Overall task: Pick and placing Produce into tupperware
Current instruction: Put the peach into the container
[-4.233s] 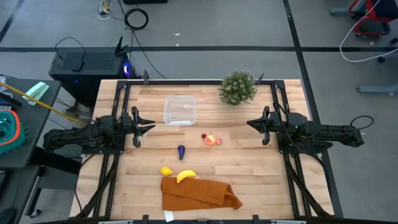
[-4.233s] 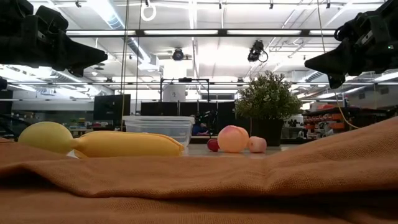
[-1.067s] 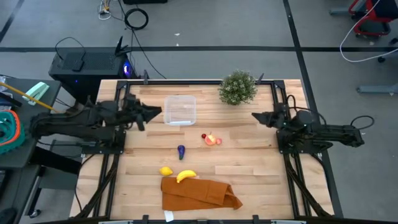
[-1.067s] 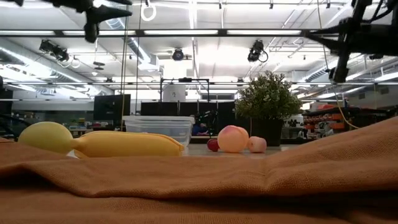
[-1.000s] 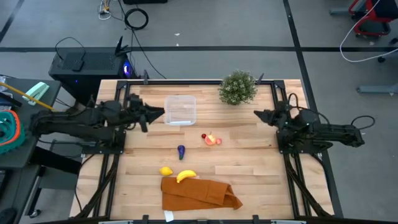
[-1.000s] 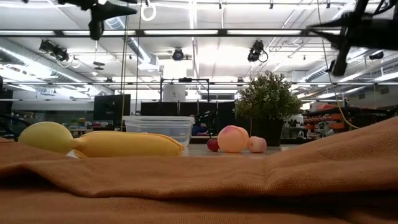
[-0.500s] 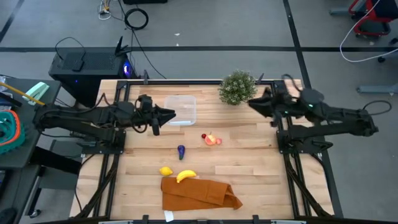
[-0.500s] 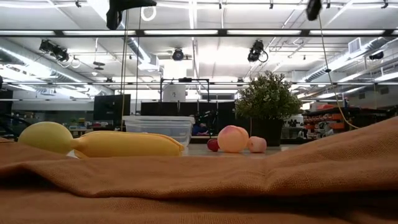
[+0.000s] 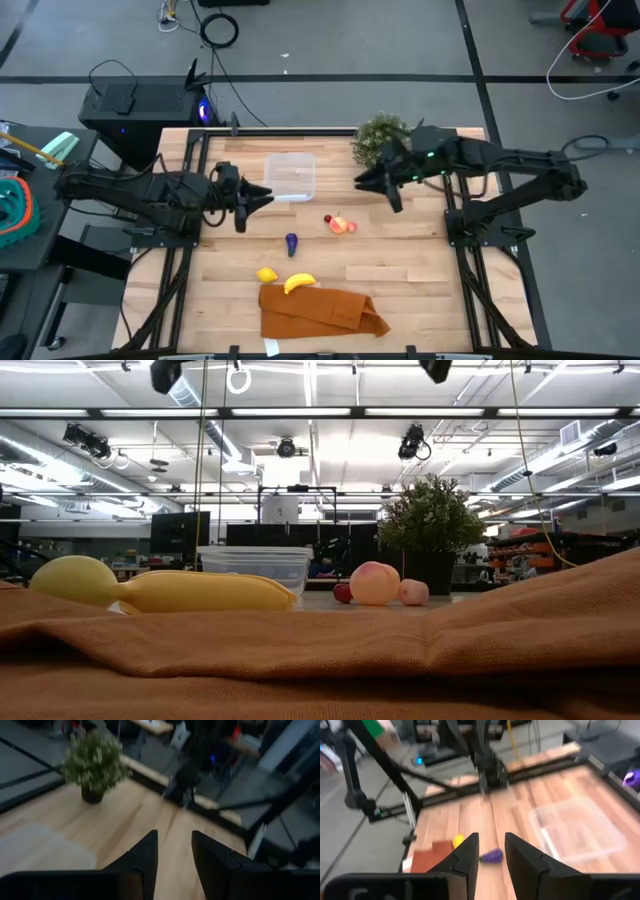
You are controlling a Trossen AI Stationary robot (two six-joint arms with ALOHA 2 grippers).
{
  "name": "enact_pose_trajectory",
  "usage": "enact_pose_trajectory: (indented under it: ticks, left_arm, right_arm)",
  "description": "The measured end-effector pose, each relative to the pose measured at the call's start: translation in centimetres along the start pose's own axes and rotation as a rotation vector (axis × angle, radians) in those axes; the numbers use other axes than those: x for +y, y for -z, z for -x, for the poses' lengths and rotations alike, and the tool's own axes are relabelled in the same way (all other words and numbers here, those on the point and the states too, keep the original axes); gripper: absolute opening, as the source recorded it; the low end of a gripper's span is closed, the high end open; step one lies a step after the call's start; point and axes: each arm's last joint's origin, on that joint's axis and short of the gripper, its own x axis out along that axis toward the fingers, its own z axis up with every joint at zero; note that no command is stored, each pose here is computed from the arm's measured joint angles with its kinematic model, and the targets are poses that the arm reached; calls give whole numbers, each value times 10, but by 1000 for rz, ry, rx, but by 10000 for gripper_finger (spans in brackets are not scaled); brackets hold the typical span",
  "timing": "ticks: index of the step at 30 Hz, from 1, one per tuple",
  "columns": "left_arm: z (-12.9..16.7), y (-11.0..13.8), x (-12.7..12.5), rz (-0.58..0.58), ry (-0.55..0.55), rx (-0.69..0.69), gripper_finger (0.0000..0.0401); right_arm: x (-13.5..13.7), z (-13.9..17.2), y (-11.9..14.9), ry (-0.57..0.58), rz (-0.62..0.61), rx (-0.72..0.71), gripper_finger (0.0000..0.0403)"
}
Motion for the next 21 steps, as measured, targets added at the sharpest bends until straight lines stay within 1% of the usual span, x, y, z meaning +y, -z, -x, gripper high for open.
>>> enact_pose_trajectory:
  ticks: [4, 8, 12, 15, 21]
  left_arm:
    - [12, 11, 0, -46, 0, 102, 134]
    - [23, 23, 3, -65, -18, 216, 138]
    - [31, 34, 7, -110, -45, 321, 139]
    - [34, 40, 8, -147, -62, 374, 136]
    - [37, 44, 12, -180, -88, 423, 136]
  right_arm:
    - [3, -24, 9, -39, 13, 102, 106]
    - [9, -45, 21, -61, 30, 198, 121]
    - [13, -62, 33, -44, 34, 279, 148]
    - [19, -74, 42, -44, 51, 325, 174]
    - [31, -94, 62, -10, 166, 426, 222]
